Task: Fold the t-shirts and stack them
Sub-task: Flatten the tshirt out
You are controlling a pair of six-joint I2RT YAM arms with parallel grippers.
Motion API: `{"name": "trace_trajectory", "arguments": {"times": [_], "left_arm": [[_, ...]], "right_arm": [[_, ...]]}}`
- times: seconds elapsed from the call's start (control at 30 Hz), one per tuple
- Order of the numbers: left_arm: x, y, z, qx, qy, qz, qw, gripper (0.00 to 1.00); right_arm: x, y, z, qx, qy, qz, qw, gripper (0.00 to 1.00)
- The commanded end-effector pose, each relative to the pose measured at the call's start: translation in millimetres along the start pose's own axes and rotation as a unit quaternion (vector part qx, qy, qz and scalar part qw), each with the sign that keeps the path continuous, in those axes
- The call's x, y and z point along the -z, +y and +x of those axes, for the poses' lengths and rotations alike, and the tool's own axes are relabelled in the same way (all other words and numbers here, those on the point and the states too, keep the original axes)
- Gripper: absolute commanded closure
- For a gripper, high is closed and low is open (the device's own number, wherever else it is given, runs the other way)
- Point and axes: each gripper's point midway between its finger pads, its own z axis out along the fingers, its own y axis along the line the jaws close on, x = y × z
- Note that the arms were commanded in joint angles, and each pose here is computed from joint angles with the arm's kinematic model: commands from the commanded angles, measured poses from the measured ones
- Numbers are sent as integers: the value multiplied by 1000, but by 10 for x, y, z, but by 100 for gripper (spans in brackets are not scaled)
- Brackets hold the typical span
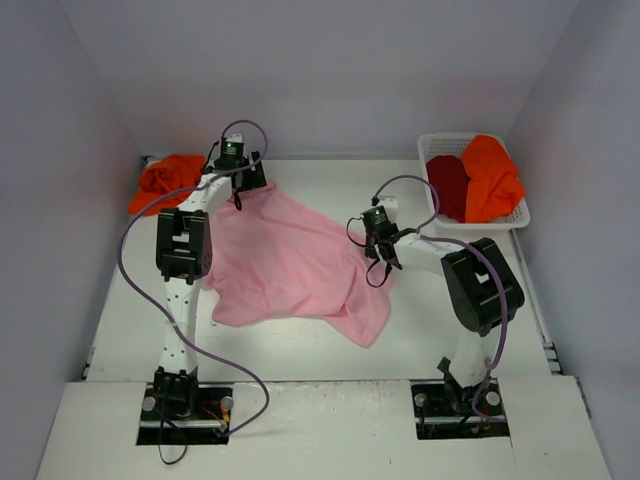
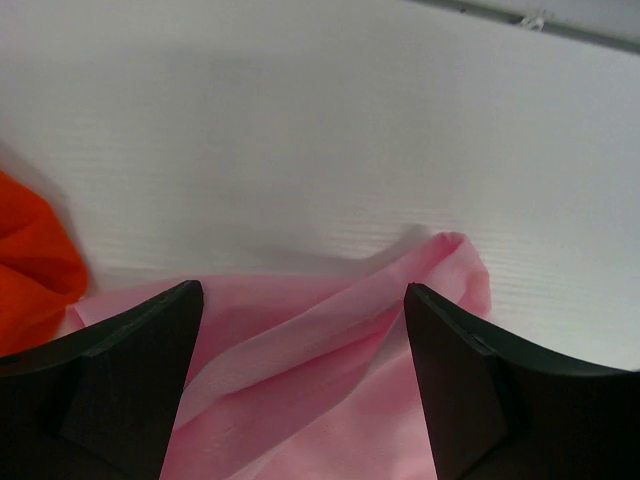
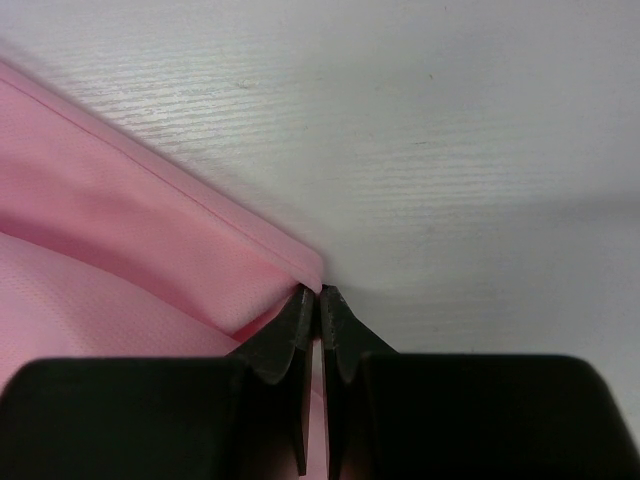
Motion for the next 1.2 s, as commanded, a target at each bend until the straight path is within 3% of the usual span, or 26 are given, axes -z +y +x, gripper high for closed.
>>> {"name": "trace_trajectory", "arguments": {"times": [0.0, 0.73, 0.8, 0.83, 1.17], "left_arm": [[245, -155, -397, 16, -48, 28, 998, 23], [462, -410, -545, 21, -58, 69, 996, 25], [449, -422, -518, 19, -54, 71, 996, 38], [441, -431, -504, 19, -53, 72, 996, 50], [405, -339, -409, 14, -45, 53, 997, 92]], "right_arm": [[104, 12, -197, -15, -23, -5, 1000, 100], [79, 34, -189, -17, -20, -4, 1000, 100], [69, 38, -172, -16, -18, -4, 1000, 100], [65, 35, -168, -16, -17, -3, 1000, 100], [13, 42, -104, -13, -10, 0, 1000, 100]]}}
